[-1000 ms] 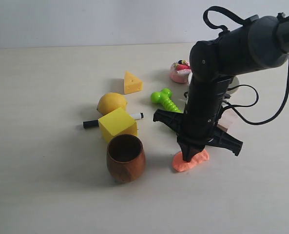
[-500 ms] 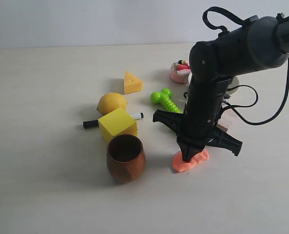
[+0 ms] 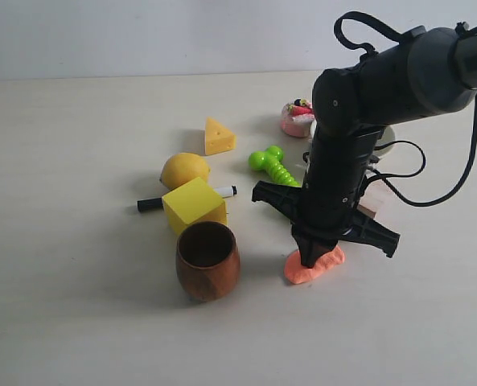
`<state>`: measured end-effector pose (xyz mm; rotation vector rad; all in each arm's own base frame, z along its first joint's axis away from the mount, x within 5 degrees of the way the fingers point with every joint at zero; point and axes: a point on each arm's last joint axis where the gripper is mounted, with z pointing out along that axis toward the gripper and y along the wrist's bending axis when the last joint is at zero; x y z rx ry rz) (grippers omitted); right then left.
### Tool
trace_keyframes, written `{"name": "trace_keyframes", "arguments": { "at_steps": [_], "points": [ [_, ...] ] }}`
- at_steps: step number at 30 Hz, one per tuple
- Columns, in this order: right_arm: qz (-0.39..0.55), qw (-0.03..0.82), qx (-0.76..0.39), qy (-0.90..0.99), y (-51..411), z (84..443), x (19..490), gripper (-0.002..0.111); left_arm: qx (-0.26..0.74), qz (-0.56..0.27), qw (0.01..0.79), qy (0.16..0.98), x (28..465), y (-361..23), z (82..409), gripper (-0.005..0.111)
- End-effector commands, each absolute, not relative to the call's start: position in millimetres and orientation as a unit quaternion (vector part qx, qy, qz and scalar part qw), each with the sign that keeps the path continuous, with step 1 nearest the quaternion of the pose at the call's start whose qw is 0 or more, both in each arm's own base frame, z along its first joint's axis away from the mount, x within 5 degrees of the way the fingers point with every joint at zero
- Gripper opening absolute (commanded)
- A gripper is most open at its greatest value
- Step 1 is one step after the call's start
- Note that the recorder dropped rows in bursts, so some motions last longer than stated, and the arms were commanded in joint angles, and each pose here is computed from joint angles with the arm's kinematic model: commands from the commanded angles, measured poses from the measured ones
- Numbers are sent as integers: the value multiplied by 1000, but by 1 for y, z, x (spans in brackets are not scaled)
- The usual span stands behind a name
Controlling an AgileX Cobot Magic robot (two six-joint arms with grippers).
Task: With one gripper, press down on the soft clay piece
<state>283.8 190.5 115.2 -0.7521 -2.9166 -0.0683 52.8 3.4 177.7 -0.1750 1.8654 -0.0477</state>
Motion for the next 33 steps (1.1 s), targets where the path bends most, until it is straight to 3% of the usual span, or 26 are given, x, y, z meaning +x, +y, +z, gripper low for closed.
{"name": "trace_keyframes", "arguments": {
  "at_steps": [1, 5, 12, 16, 33],
  "points": [
    [-15, 81, -252, -964, 192, 98, 280, 0, -73, -24, 602, 795, 53, 3, 180, 0],
    [-19, 81, -254, -964, 193, 99, 280, 1, -73, -24, 602, 795, 53, 3, 180, 0],
    [-23, 80, -256, -963, 194, 100, 281, 19, -74, -24, 602, 795, 53, 3, 180, 0],
    [-39, 63, -256, -964, 195, 107, 283, 24, -73, -24, 602, 795, 53, 3, 180, 0],
    [-69, 30, -252, -965, 196, 123, 287, 26, -73, -24, 602, 795, 53, 3, 180, 0]
  ]
}}
